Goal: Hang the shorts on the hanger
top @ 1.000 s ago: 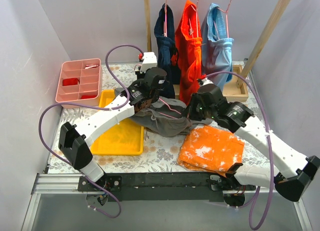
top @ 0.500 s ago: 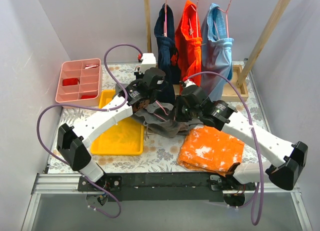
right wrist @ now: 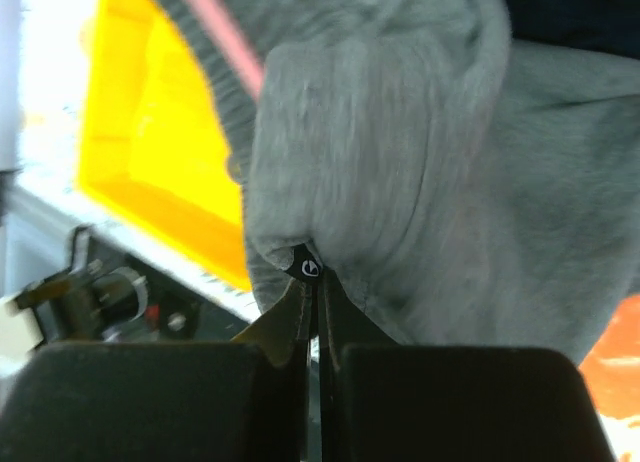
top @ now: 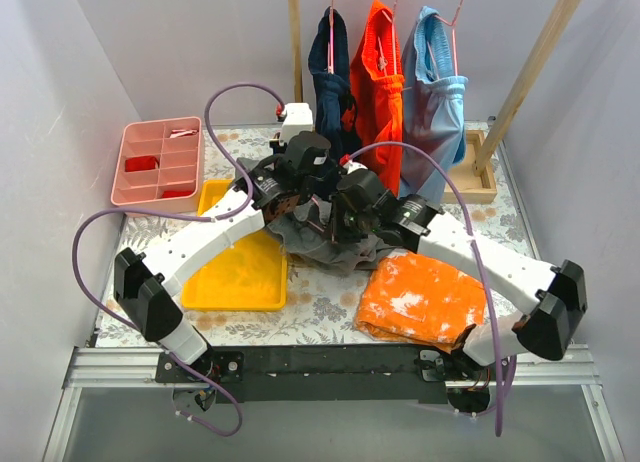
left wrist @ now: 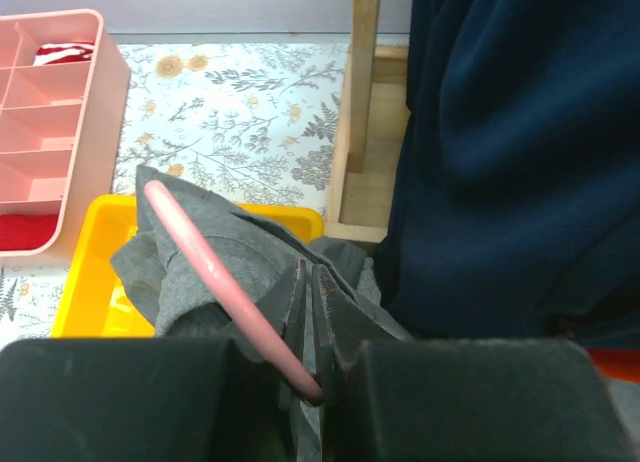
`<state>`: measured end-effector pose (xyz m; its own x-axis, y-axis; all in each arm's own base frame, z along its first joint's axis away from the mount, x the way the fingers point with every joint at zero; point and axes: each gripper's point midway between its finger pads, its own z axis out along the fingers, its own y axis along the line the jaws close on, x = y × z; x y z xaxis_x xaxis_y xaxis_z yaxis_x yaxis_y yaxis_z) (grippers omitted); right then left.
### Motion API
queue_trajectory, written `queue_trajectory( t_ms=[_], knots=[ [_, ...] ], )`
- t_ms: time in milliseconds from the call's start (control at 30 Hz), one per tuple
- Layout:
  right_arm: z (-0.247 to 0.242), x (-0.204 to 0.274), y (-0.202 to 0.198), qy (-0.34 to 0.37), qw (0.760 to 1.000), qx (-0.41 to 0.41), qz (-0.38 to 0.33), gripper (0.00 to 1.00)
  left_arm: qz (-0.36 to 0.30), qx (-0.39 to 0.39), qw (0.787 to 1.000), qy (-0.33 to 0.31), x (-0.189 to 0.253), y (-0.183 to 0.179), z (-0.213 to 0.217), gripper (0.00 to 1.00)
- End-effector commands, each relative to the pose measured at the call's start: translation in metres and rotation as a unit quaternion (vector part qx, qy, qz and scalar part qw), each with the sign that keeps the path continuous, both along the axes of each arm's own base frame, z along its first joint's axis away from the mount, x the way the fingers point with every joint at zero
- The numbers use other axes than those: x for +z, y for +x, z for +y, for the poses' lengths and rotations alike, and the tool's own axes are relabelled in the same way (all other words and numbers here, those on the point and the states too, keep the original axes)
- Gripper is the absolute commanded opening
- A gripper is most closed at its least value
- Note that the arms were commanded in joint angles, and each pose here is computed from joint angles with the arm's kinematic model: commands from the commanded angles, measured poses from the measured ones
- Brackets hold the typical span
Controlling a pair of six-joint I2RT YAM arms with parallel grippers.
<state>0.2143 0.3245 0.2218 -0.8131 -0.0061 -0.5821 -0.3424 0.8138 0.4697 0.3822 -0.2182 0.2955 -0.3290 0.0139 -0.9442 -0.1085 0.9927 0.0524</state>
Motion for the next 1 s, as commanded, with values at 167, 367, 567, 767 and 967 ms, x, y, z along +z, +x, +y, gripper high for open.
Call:
queue_trajectory(
  t_ms=[167, 367, 567, 767, 967],
  knots=[
    [-0.021, 0.049, 0.055, -0.043, 0.991, -0.102, -0.078, 0.01, -0.065, -0.076, 0.988, -0.116, 0.109, -0.029, -0.005, 0.0],
    [-0.04, 0.151, 0.068, 0.06, 0.98, -0.115, -0.153, 0.01, -0.134, -0.204, 0.961, -0.134, 0.186, -0.06, -0.017, 0.0],
    [-0.067, 0.252, 0.043, 0.165, 0.952, -0.123, -0.227, 0.01, -0.253, -0.33, 0.897, -0.146, 0.276, -0.112, -0.016, 0.0],
    [-0.088, 0.306, 0.02, 0.23, 0.928, -0.122, -0.266, 0.01, -0.297, -0.395, 0.857, -0.145, 0.315, -0.138, -0.029, 0.0],
    [-0.096, 0.294, 0.008, 0.243, 0.929, -0.123, -0.252, 0.01, -0.237, -0.409, 0.87, -0.142, 0.265, -0.127, -0.053, 0.0]
  ],
)
